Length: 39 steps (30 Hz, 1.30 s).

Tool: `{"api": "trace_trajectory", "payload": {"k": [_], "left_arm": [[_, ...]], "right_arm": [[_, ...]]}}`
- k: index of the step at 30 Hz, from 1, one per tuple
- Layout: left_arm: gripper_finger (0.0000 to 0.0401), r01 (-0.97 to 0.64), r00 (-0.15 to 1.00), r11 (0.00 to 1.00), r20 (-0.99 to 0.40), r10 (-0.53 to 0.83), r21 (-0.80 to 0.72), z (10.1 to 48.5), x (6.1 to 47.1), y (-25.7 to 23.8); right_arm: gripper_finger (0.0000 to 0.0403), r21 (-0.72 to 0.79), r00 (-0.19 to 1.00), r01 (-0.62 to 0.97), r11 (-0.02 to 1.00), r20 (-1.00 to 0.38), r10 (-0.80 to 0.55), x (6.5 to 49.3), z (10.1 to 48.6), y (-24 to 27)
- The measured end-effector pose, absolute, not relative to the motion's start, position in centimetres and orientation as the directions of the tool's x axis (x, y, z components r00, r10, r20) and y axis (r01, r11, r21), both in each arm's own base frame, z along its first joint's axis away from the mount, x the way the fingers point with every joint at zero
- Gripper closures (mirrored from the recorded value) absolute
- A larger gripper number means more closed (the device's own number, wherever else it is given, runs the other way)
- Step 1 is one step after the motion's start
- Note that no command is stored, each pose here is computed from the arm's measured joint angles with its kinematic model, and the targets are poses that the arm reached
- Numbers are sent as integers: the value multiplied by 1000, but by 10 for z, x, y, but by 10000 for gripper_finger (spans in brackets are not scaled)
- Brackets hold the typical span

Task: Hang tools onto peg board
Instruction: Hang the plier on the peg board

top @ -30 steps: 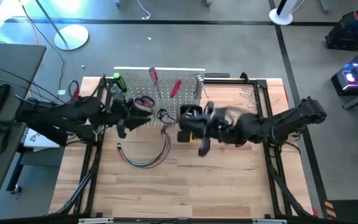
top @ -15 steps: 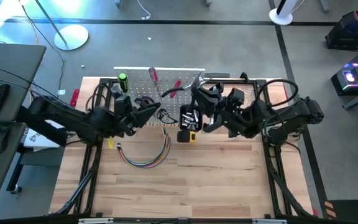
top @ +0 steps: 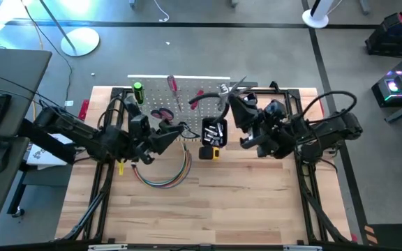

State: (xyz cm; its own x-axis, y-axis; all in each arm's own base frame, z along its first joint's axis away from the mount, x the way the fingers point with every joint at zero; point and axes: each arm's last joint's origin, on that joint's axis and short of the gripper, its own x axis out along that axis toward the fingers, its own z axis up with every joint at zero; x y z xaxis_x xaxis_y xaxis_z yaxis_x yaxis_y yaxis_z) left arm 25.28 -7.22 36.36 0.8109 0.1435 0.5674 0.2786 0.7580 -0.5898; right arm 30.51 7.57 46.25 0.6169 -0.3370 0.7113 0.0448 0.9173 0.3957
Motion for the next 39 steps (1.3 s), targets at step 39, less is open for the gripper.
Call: {"api": "trace_trajectory", "payload": {"k": [39], "left_arm": [[234,192,913,859,408,22,-475,390,278,-89]], "right_arm": [[386,485,660,-43,874,670,-339,330,433,102]]}}
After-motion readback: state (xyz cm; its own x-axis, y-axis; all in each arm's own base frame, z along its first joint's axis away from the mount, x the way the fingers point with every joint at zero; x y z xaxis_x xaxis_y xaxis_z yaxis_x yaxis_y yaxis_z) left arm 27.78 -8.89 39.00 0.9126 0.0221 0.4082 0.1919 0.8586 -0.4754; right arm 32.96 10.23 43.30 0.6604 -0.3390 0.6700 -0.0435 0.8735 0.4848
